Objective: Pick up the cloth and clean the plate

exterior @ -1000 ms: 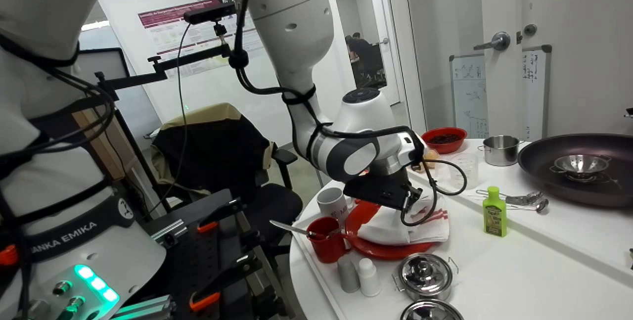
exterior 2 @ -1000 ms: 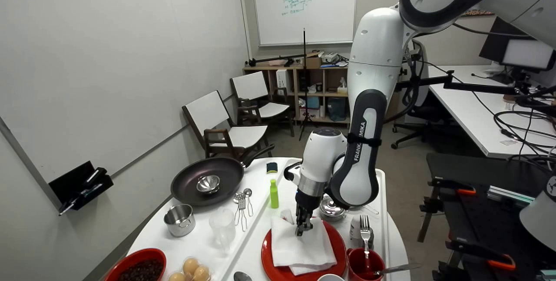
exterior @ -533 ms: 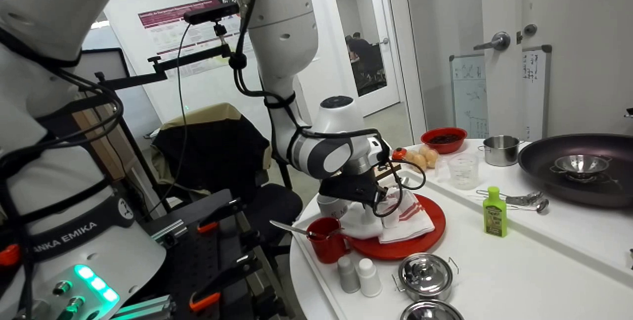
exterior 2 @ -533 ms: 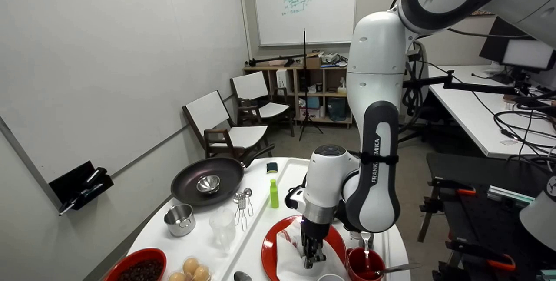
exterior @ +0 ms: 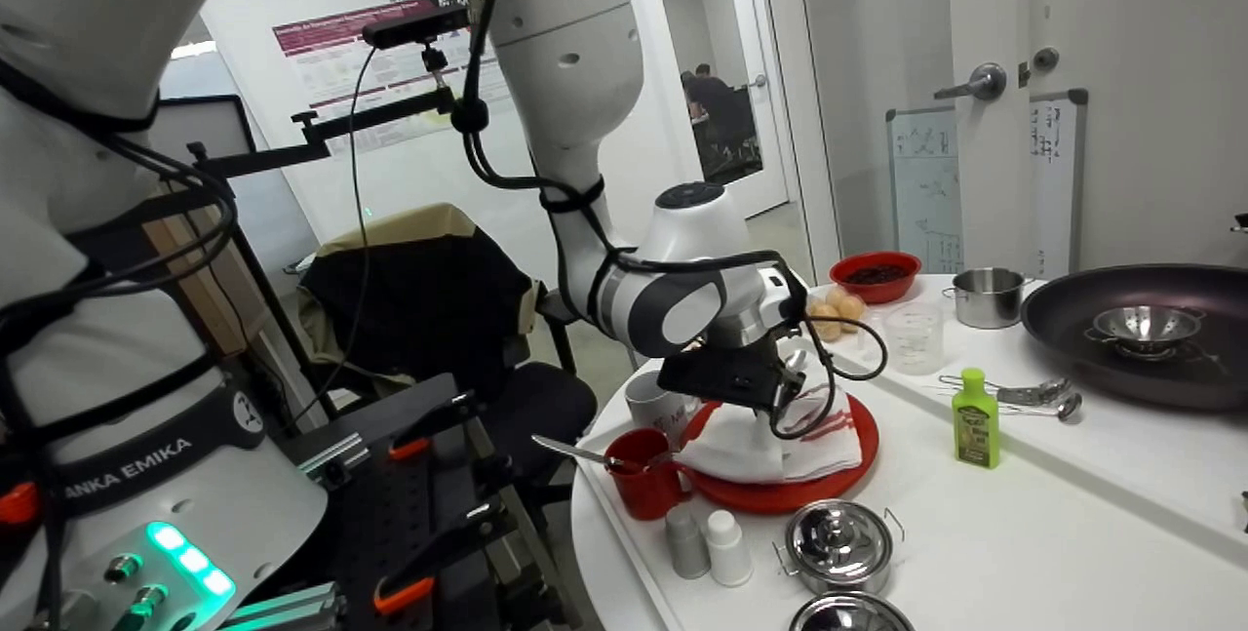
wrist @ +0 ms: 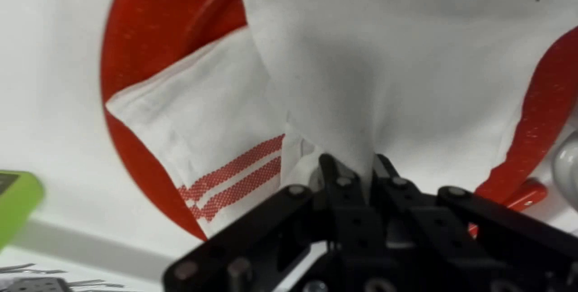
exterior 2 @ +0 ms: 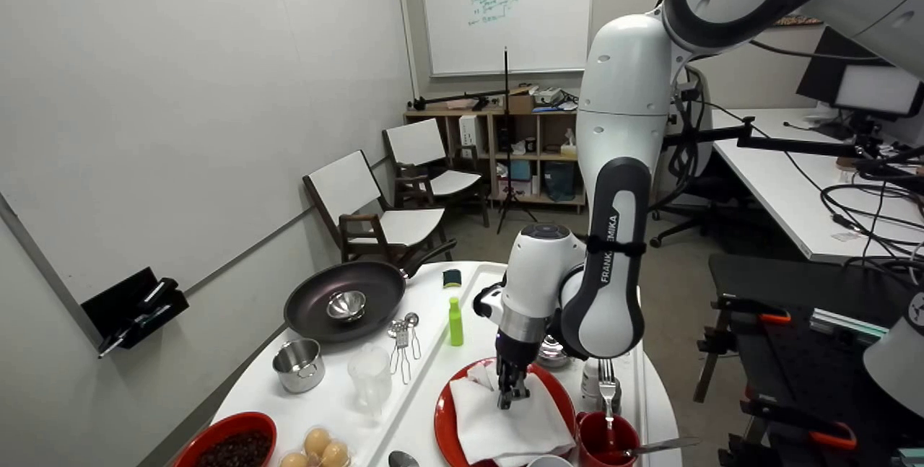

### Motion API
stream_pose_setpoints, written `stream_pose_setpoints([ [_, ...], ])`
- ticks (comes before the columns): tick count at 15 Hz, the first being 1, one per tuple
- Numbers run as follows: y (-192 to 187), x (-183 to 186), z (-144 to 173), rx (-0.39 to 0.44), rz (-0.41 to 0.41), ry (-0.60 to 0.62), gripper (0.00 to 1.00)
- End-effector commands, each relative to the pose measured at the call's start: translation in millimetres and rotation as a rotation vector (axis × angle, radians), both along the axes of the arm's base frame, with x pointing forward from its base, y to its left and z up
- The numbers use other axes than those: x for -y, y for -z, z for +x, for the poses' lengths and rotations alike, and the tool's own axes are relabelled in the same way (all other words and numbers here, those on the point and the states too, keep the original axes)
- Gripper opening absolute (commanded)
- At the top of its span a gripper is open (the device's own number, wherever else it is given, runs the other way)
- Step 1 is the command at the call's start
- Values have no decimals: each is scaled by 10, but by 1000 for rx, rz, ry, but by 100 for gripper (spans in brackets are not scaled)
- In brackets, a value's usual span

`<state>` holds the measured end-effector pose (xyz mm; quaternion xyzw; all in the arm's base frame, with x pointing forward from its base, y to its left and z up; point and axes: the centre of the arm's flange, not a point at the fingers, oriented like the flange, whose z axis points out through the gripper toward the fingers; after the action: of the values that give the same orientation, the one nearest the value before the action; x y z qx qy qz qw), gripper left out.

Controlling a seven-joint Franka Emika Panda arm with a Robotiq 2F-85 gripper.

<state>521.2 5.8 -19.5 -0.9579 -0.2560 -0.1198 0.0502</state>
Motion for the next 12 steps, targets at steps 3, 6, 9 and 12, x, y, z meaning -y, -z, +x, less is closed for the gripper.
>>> stream_pose_setpoints([
  [3,-203,638,194,53,0,127,3],
  [6,-199,675,184,59,-8,131,3],
  [9,-141,481,110,47,-12,89,3],
  [12,-92,171,-30,22,-4,14,3],
])
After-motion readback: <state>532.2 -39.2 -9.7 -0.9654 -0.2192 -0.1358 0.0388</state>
